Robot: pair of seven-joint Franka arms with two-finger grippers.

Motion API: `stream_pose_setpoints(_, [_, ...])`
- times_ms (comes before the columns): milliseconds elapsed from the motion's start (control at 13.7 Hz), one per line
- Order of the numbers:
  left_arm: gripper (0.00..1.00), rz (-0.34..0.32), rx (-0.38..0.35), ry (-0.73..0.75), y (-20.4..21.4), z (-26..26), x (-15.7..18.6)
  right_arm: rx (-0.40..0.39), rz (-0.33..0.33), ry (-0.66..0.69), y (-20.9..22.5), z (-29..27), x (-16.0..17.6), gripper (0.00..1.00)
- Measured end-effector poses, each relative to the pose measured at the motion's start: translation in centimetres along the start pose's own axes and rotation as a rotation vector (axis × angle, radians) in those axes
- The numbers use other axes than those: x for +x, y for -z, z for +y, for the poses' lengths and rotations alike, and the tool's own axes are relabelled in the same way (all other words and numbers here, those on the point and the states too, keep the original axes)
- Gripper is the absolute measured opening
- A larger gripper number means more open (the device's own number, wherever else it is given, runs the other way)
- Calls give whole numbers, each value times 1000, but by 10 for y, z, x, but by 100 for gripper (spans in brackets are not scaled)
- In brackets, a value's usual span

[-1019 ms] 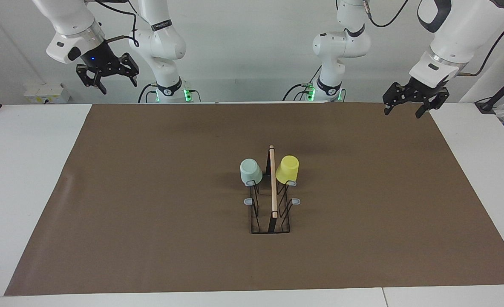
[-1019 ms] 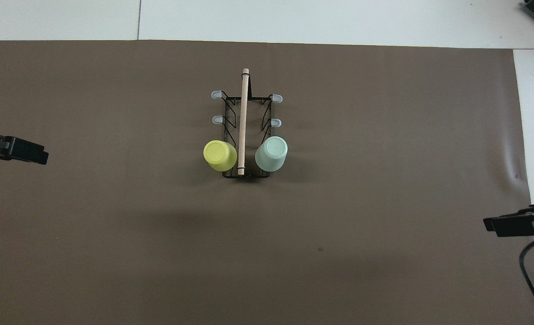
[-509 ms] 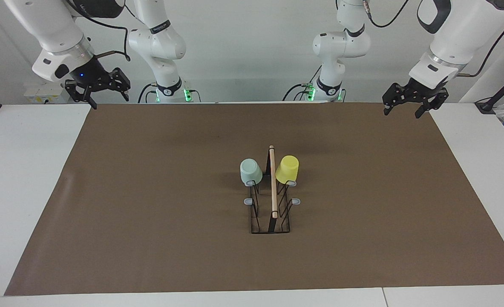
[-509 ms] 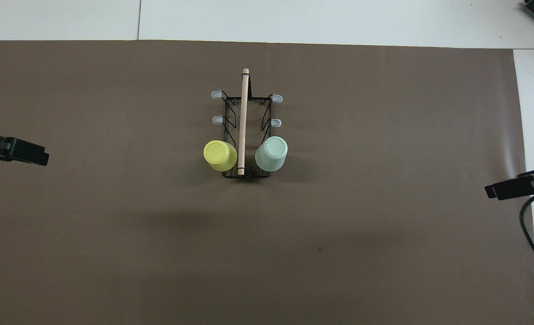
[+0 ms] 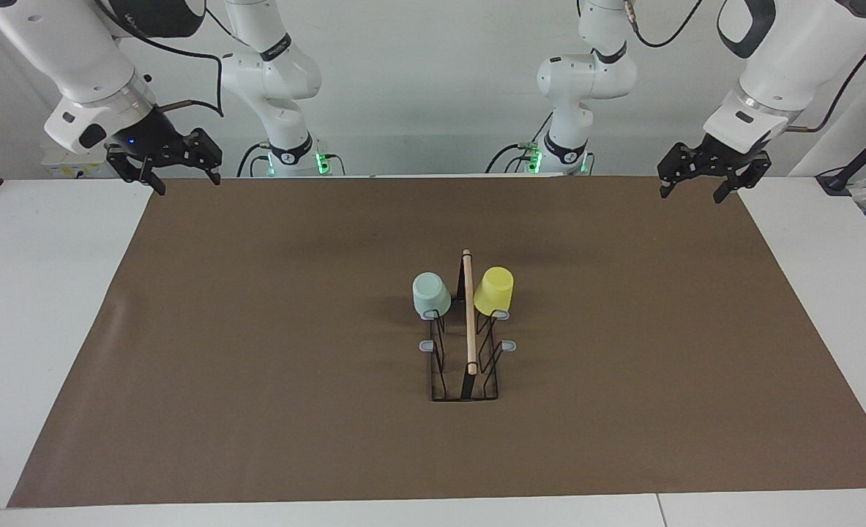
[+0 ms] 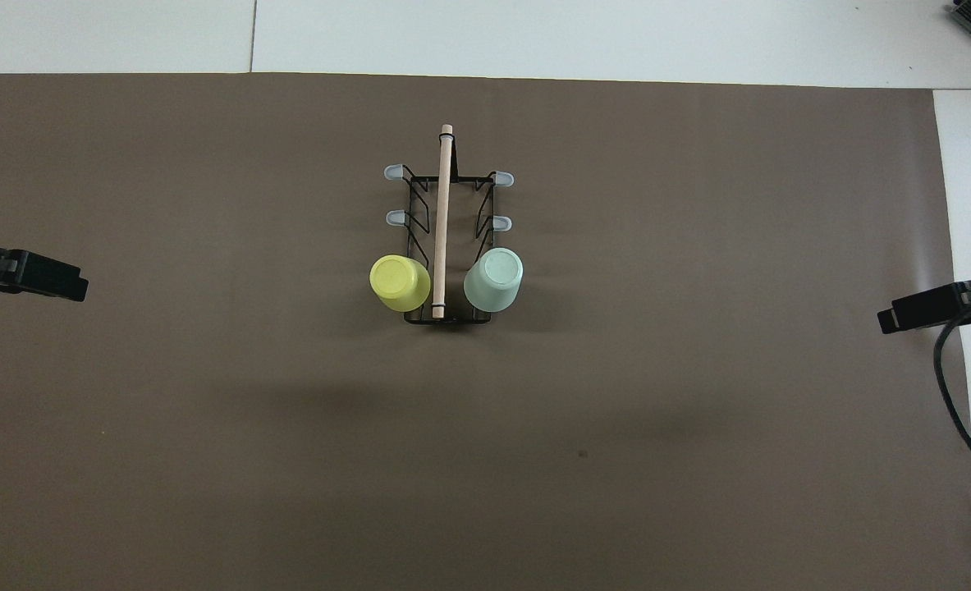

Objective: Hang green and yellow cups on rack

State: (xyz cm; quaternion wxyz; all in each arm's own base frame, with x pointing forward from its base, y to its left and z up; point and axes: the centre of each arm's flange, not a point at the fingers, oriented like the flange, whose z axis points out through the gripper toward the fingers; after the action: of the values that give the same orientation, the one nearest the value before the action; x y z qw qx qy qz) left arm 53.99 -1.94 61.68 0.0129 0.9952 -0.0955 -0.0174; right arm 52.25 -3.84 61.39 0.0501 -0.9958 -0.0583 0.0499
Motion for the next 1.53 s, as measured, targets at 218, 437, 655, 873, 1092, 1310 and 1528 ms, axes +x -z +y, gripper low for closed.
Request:
stream_pose_setpoints(218, [100,0,0,2,0,-1,0,6,-1,-13,-2,8,0,100])
stream_pose_setpoints(437, [100,0,0,3,0,-2,0,8,-1,-12,-2,9,1,100])
stream_pose_setpoints(655, [100,-2,-1,4,-1,-2,0,8,-2,-11,-3,9,1,100])
stream_pose_setpoints(873, [100,-2,-1,5,-1,-3,0,8,0,-7,-3,7,2,100])
stream_pose_setpoints(1092, [100,-2,-1,9,-1,-5,-1,5,12,-2,-2,5,4,100])
stream_pose_setpoints(1310, [100,-2,-1,9,-1,-5,-1,3,17,2,-3,3,6,100])
stream_pose_setpoints(1528, [100,-1,-1,10,-1,-5,-1,2,12,4,-8,2,11,100])
